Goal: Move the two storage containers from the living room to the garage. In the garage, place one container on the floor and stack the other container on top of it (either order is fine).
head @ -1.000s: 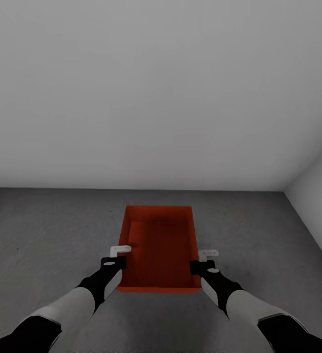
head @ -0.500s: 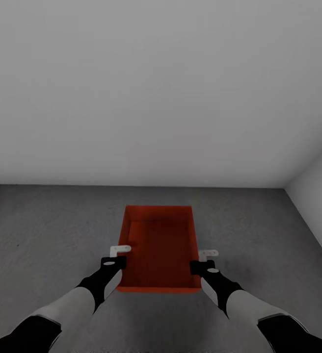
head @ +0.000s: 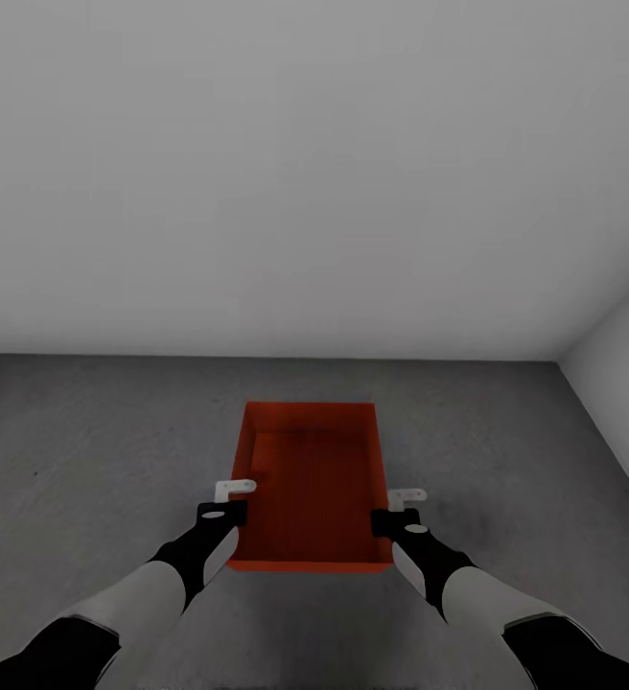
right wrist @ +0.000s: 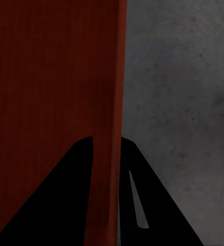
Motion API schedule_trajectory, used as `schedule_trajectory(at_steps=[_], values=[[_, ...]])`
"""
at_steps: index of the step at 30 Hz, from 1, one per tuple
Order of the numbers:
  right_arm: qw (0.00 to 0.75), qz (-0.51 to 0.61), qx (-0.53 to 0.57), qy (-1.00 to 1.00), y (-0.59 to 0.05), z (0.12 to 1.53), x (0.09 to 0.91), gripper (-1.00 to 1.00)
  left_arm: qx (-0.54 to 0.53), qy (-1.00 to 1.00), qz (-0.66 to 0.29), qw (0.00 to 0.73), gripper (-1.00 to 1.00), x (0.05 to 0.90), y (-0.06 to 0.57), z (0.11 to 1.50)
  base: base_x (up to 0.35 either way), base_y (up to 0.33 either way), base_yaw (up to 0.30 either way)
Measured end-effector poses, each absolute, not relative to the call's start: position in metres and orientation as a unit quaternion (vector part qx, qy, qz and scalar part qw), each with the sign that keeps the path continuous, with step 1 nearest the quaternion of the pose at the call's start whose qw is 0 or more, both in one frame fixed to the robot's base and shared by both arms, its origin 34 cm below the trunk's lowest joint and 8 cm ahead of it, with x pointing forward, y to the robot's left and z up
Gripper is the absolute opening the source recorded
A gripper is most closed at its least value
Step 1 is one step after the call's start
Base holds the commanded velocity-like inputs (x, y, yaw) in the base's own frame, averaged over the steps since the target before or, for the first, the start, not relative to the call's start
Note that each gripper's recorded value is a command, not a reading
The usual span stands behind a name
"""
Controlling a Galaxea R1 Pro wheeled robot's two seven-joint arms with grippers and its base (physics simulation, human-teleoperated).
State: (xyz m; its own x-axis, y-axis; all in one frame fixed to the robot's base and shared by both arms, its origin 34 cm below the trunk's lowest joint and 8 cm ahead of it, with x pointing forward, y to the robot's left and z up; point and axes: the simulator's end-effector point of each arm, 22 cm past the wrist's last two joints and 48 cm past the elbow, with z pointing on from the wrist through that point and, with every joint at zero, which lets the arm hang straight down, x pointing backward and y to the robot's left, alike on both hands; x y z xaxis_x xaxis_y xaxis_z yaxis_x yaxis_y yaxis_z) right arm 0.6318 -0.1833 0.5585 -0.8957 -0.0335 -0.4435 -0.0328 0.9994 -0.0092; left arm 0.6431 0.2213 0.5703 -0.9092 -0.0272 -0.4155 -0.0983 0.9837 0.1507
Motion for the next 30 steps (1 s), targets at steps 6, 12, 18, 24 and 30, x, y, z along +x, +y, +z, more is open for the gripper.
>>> schedule_trajectory(at_steps=[6, 12, 18, 24, 30], values=[[0.223, 0.0, -0.017, 0.975, -0.183, 0.554, 0.628, -1.0, -0.032, 0.974, 0.085, 0.206, -1.0, 0.639, 0.221, 0.565, 0.0, 0.0, 0.0], [0.218, -0.001, -0.017, 0.976, -0.183, 0.549, 0.624, -1.0, -0.031, 0.975, 0.085, 0.201, -1.0, 0.636, 0.221, 0.56, 0.0, 0.0, 0.0], [0.213, 0.0, -0.017, 0.977, -0.183, 0.544, 0.62, -1.0, -0.031, 0.976, 0.085, 0.196, -1.0, 0.632, 0.221, 0.556, 0.0, 0.0, 0.0], [0.21, 0.0, -0.017, 0.978, -0.183, 0.541, 0.618, -1.0, -0.031, 0.977, 0.085, 0.193, -1.0, 0.63, 0.221, 0.552, 0.0, 0.0, 0.0], [0.21, 0.0, -0.017, 0.978, -0.183, 0.54, 0.618, -1.0, -0.03, 0.977, 0.085, 0.192, -1.0, 0.63, 0.221, 0.552, 0.0, 0.0, 0.0]])
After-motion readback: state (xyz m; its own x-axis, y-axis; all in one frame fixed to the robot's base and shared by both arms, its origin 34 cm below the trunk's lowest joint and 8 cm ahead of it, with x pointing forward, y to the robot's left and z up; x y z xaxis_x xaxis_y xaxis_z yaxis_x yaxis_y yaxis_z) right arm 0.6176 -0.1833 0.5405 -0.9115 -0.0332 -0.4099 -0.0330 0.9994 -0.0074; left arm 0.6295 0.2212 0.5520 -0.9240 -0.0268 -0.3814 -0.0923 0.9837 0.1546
